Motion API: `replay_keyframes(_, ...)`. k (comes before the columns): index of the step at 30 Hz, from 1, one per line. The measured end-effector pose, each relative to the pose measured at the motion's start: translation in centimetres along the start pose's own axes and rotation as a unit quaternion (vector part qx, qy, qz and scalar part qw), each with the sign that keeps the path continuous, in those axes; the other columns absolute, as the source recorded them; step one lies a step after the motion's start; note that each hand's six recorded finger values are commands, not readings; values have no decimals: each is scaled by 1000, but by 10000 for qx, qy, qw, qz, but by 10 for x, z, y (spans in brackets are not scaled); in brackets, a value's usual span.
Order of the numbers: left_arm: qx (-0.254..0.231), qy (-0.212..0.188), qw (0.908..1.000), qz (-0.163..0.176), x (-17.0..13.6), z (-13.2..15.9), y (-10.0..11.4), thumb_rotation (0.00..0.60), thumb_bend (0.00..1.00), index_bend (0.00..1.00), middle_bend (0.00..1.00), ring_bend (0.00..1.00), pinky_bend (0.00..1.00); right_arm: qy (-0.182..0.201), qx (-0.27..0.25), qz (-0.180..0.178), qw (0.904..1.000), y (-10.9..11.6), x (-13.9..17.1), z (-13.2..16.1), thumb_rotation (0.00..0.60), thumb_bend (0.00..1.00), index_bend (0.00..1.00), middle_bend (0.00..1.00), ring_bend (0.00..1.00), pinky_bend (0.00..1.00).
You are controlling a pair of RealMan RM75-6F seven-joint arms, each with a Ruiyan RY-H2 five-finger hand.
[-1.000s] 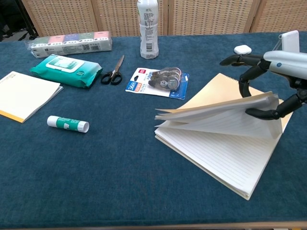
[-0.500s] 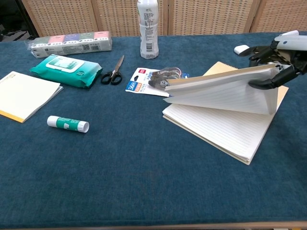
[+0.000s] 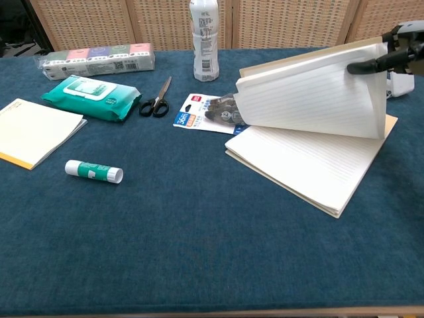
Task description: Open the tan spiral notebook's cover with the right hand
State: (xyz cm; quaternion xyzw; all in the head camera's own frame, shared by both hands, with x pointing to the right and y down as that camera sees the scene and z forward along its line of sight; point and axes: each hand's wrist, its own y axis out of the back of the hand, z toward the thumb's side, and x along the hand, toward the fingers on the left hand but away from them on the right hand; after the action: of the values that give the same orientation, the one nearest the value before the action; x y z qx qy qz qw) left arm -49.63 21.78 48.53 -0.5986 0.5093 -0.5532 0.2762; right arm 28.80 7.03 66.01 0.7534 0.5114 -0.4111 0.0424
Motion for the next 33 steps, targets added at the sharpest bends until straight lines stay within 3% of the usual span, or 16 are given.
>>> replay_keyframes(9,44,137,9999,-95,7,-3,-4,600,0,0,0,0,0,-276,-857,-1036,9905,36,-37,6,600,1000,735,69,0,0)
replay_keyframes(19,149,330,9991,-225,21,-5,-11,600,0,0,0,0,0,-659,-1321,-2335,9611,89,-80,0,600,1000,728,54,0,0)
replay_keyframes(22,198,424,9985,-280,25,-7,-15,600,0,0,0,0,0,-746,-1324,-2745,9495,106,-87,-7,600,992,600,8,0,0)
replay_keyframes(25,253,494,9980,-312,29,-7,-18,600,0,0,0,0,0,-852,-1249,-3138,9374,126,-92,-15,600,856,391,0,0,0)
replay_keyframes(28,265,523,9977,-333,31,-6,-20,600,0,0,0,0,0,-999,-1104,-3470,9260,147,-93,-24,600,608,114,0,0,0)
replay_keyframes(29,267,528,9977,-333,31,-6,-20,600,0,0,0,0,0,-1054,-1050,-3541,9233,153,-93,-26,600,469,36,0,0,0)
replay_keyframes(30,273,533,9977,-328,31,-6,-20,600,0,0,0,0,0,-1115,-984,-3601,9210,157,-93,-29,600,326,1,0,0,0)
replay_keyframes(33,281,537,9976,-322,32,-5,-20,600,0,0,0,0,0,-1329,-663,-3676,9180,165,-93,-34,600,67,0,0,0,0)
